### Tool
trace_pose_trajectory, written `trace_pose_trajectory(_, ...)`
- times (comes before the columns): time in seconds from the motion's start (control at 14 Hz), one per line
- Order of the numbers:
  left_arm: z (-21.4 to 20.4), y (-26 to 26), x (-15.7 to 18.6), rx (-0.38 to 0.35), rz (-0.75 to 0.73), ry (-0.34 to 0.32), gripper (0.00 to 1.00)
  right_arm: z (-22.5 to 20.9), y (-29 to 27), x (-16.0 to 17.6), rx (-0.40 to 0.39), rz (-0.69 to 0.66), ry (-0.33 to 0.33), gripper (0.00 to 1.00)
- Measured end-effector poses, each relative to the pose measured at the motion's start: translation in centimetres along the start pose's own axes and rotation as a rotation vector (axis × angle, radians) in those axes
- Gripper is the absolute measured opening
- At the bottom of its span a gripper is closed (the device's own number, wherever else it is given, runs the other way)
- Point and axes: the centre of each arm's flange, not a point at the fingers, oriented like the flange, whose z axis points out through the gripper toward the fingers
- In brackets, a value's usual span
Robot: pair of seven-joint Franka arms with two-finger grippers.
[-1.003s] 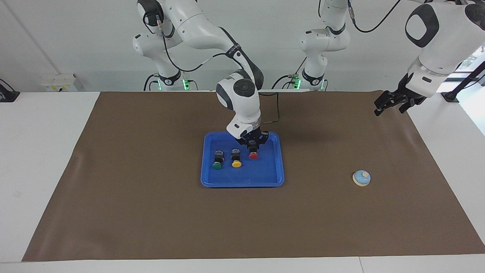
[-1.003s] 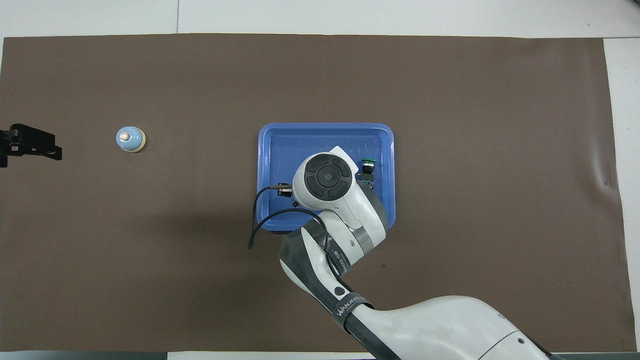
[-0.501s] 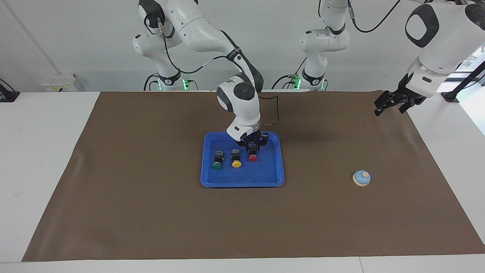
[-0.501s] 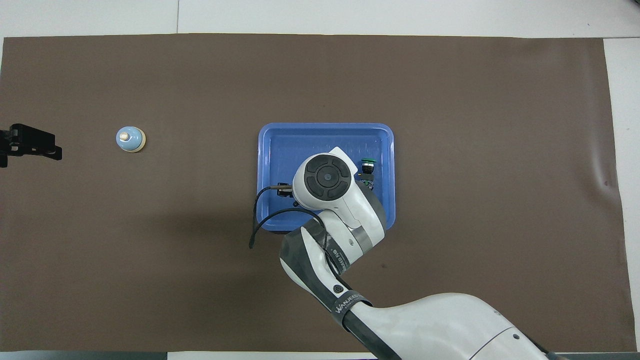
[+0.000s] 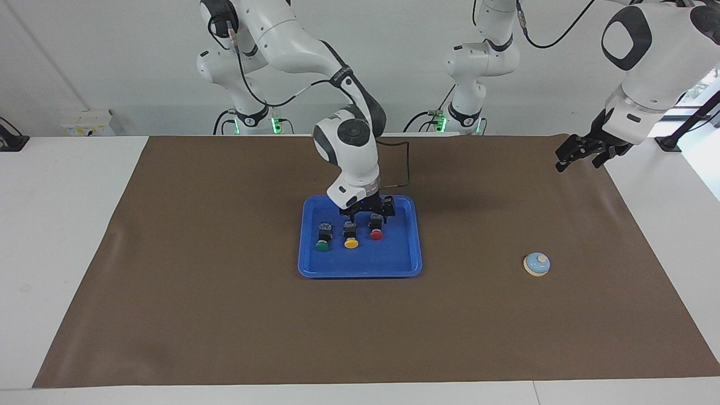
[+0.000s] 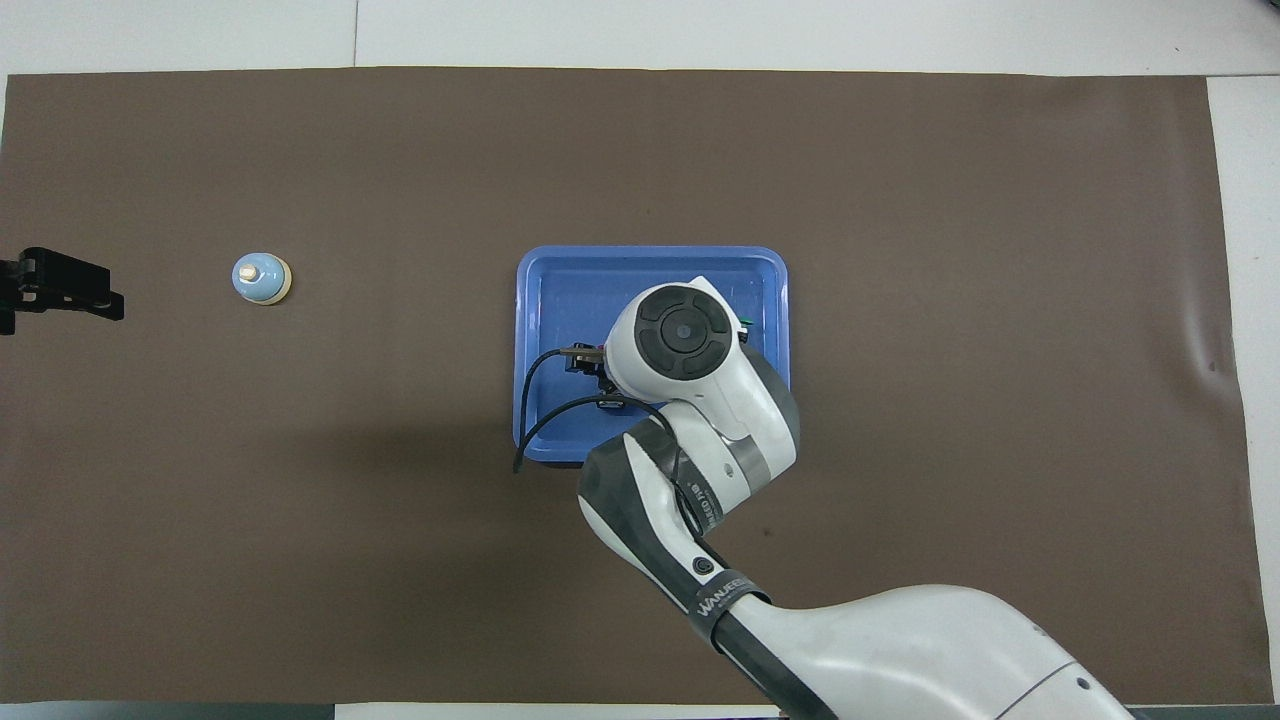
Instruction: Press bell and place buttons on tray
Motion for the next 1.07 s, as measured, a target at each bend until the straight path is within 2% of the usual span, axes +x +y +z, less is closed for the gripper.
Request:
trace_pose_trajectory(0.29,0.0,0.0,0.0,0.000,0.000,0.000,1.00,-7.4,9.8,4.5,-0.022,-0.059,-0.021,1.00)
trace_pose_trajectory(0.64,0.0,0.0,0.0,0.000,0.000,0.000,1.00,-10.5,18.5,7.2,-0.033,-0.222,-0.059,1.00)
trace_pose_trajectory(0.86,0.0,0.0,0.0,0.000,0.000,0.000,1.00,-13.5,23.4,7.3,-0.041,-0.291,-0.090,1.00)
trace_pose_trajectory(1.07,0.0,0.0,0.0,0.000,0.000,0.000,1.00,-18.3,26.7,5.4,-0.088,-0.335,-0.109,1.00)
